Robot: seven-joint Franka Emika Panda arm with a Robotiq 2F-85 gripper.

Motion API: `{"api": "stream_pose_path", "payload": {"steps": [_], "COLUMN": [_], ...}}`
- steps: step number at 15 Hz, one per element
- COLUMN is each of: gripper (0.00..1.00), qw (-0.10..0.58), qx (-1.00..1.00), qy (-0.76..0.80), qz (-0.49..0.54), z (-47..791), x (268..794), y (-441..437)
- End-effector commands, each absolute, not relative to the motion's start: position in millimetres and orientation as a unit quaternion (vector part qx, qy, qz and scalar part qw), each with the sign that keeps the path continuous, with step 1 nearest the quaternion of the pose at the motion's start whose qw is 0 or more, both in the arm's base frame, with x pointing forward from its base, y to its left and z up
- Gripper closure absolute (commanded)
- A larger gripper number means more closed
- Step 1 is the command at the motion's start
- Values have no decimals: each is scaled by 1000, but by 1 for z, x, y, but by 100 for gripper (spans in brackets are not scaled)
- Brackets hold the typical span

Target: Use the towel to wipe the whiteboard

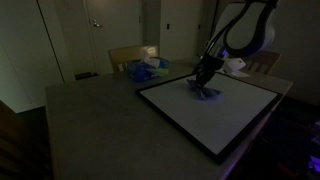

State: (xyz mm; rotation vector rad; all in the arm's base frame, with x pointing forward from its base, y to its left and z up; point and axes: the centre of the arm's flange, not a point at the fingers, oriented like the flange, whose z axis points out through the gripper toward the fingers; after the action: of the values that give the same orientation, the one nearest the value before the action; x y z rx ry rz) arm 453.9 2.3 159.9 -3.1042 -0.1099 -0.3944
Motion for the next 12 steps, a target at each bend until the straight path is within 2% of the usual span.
{"api": "stream_pose_path", "payload": {"steps": [1,8,12], "gripper": [97,97,97], "qw": [10,6,19], "qx": [-992,-991,-994], "qy": [-61,-98,-99], "qz": [-109,-86,-51], "z": [154,167,177], "x": [494,564,585], "y": [-15,-33,-26]}}
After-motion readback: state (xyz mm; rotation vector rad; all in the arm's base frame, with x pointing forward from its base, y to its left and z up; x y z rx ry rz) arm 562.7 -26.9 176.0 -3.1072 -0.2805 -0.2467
